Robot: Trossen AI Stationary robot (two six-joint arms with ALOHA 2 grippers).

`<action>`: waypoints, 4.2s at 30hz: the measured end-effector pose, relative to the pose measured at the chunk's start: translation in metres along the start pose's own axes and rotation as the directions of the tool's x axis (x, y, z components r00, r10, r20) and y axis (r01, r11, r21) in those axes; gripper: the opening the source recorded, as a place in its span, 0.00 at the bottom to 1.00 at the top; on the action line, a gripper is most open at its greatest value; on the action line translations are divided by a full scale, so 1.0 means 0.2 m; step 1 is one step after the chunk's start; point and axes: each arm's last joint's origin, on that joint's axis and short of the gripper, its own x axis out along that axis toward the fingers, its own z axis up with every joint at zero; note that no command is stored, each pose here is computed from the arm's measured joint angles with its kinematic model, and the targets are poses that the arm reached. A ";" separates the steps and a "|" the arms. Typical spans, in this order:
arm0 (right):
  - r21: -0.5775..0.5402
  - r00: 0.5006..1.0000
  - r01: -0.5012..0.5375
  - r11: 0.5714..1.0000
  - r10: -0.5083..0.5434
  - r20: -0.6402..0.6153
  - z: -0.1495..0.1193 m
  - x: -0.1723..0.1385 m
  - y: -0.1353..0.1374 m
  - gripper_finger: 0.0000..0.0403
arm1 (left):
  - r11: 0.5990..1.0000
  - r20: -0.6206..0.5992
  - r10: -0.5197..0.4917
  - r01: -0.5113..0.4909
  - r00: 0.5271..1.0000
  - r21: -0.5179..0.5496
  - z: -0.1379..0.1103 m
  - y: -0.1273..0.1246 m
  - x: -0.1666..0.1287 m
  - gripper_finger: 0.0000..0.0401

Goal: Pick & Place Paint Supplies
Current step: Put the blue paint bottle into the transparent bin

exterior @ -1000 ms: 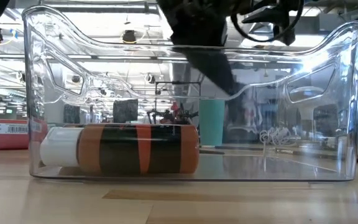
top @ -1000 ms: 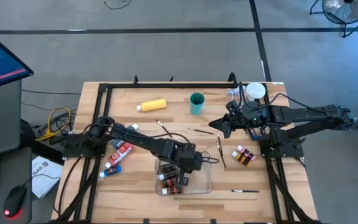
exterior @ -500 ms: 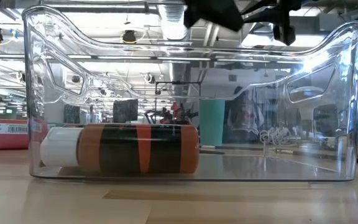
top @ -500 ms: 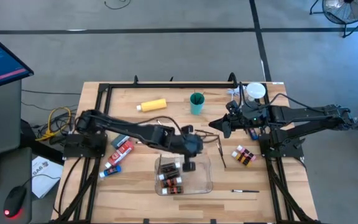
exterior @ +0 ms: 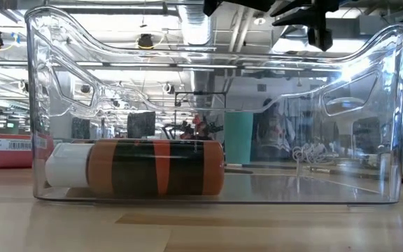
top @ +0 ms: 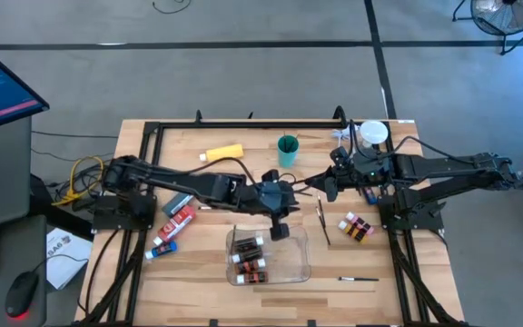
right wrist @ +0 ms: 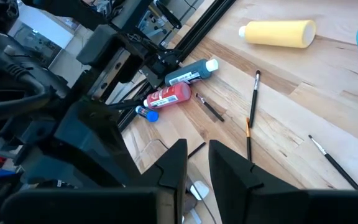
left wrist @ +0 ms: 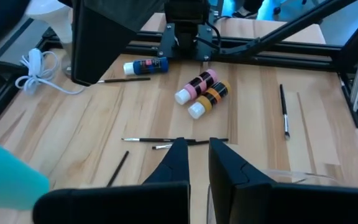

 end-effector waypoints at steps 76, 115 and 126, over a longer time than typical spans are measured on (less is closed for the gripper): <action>0.000 1.000 -0.013 1.000 0.013 -0.015 0.00 0.00 0.00 0.15 | 0.998 0.043 0.046 -0.044 0.998 -0.047 0.01 0.07 0.04 0.00; 0.045 1.000 -0.020 0.999 0.021 -0.014 0.00 0.00 0.00 0.15 | 0.989 0.125 0.014 0.005 0.992 -0.145 0.07 0.08 -0.02 0.00; -0.026 0.995 -0.097 0.995 0.096 -0.040 0.01 -0.01 0.02 0.15 | 0.980 0.252 0.033 0.018 0.967 -0.197 0.20 0.19 -0.27 0.00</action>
